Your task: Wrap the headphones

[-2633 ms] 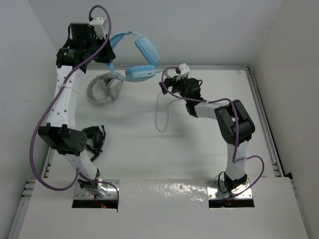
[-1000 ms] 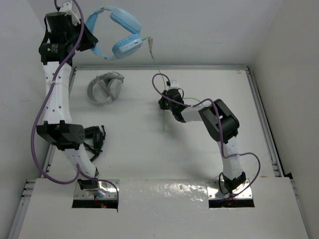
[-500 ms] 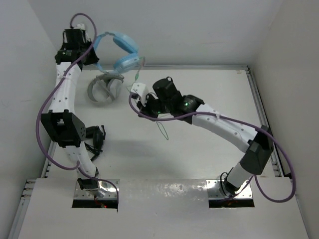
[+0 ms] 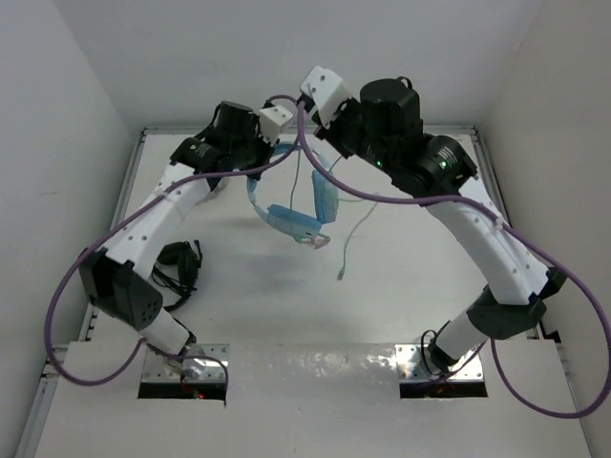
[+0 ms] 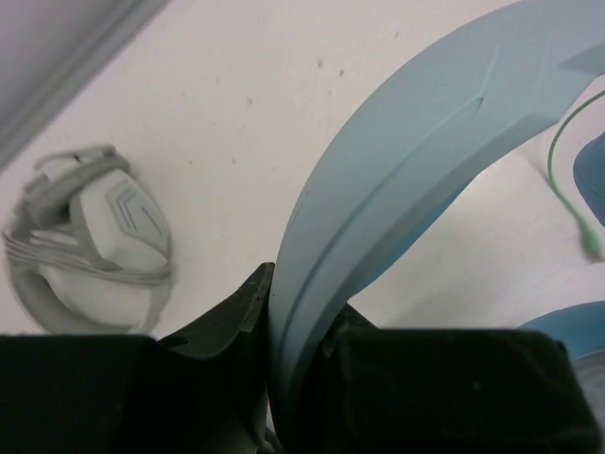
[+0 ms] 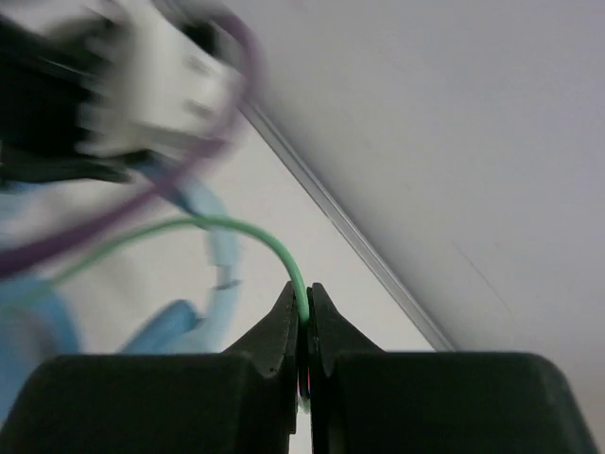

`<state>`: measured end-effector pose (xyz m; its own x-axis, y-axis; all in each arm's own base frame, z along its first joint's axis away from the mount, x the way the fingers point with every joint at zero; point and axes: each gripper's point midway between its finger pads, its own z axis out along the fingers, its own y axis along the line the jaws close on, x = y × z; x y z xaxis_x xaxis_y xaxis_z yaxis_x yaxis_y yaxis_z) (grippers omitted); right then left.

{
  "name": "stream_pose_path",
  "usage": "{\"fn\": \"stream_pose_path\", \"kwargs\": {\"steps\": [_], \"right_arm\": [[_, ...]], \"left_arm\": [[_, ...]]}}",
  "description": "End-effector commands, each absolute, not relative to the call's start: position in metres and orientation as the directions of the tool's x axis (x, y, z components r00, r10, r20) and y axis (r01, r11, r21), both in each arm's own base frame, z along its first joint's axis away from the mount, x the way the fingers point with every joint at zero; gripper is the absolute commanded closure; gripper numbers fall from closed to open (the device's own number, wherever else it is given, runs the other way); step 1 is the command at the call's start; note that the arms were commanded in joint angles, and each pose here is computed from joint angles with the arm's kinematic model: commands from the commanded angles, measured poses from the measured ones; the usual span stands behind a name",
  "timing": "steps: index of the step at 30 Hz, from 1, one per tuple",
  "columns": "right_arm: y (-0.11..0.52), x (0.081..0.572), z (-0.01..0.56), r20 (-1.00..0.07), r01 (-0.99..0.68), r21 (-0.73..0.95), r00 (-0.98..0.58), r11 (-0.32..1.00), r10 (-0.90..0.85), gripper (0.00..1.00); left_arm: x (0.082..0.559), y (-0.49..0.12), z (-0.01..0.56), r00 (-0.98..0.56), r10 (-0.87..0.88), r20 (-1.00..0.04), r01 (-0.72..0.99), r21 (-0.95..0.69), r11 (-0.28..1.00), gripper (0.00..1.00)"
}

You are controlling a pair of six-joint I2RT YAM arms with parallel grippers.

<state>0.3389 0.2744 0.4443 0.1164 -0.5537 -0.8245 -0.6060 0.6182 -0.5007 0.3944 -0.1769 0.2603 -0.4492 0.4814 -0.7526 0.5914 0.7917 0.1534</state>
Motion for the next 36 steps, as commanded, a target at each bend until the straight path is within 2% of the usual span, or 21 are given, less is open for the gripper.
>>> {"fn": "stream_pose_path", "kwargs": {"steps": [1,7,12,18,25,26,27,28,29,31,32,33,34,36], "right_arm": [[0.225,0.392,0.443,-0.811,-0.4,-0.534,-0.006,0.745,-0.585,1.0],[0.195,0.421,0.441,-0.829,-0.287,-0.519,-0.063,0.805,-0.556,1.0],[0.155,0.447,0.43,-0.888,-0.206,-0.401,-0.152,0.892,-0.434,1.0],[0.158,0.457,0.399,-0.909,-0.283,-0.308,-0.193,0.908,-0.369,1.0],[0.207,0.459,0.364,-0.949,-0.47,-0.153,-0.174,0.869,-0.262,1.0],[0.219,0.455,0.348,-0.949,-0.527,-0.113,-0.194,0.842,-0.249,0.96],[0.228,0.455,0.348,-0.962,-0.549,-0.07,-0.185,0.833,-0.202,0.88],[0.242,0.444,0.326,-0.957,-0.617,-0.007,-0.223,0.787,-0.183,0.6],[0.25,0.44,0.319,-0.961,-0.65,0.02,-0.223,0.759,-0.165,0.49],[0.266,0.436,0.322,-0.983,-0.704,0.057,-0.165,0.708,-0.086,0.34],[0.274,0.427,0.292,-0.972,-0.725,0.129,-0.227,0.676,-0.058,0.32],[0.279,0.431,0.303,-0.987,-0.741,0.121,-0.161,0.661,-0.001,0.3],[0.282,0.431,0.281,-0.978,-0.735,0.169,-0.207,0.657,0.019,0.24],[0.284,0.443,0.279,-0.982,-0.721,0.175,-0.181,0.671,0.062,0.22]], "left_arm": [[0.362,-0.196,0.313,-0.29,0.474,-0.831,0.678,0.171,0.715,1.0],[0.309,-0.23,0.318,-0.247,0.495,-0.833,0.817,0.096,0.569,1.0],[0.295,-0.231,0.328,-0.242,0.482,-0.842,0.837,0.07,0.543,1.0],[0.279,-0.249,0.367,-0.254,0.375,-0.892,0.866,-0.037,0.499,1.0],[0.263,-0.271,0.419,-0.222,0.261,-0.94,0.915,-0.108,0.389,1.0],[0.264,-0.273,0.425,-0.225,0.244,-0.943,0.916,-0.119,0.383,1.0],[0.264,-0.275,0.43,-0.258,0.215,-0.942,0.912,-0.164,0.376,1.0],[0.267,-0.275,0.446,-0.24,0.176,-0.955,0.914,-0.161,0.373,1.0],[0.271,-0.276,0.45,-0.285,0.14,-0.948,0.899,-0.214,0.381,1.0],[0.287,-0.266,0.476,-0.261,0.063,-0.963,0.883,-0.212,0.419,1.0],[0.3,-0.261,0.479,-0.293,0.03,-0.956,0.859,-0.249,0.448,1.0],[0.307,-0.259,0.487,-0.276,0.01,-0.961,0.853,-0.24,0.464,1.0],[0.307,-0.257,0.504,-0.236,-0.014,-0.972,0.857,-0.215,0.469,1.0],[0.315,-0.256,0.514,-0.21,-0.035,-0.977,0.852,-0.2,0.485,1.0]]}}
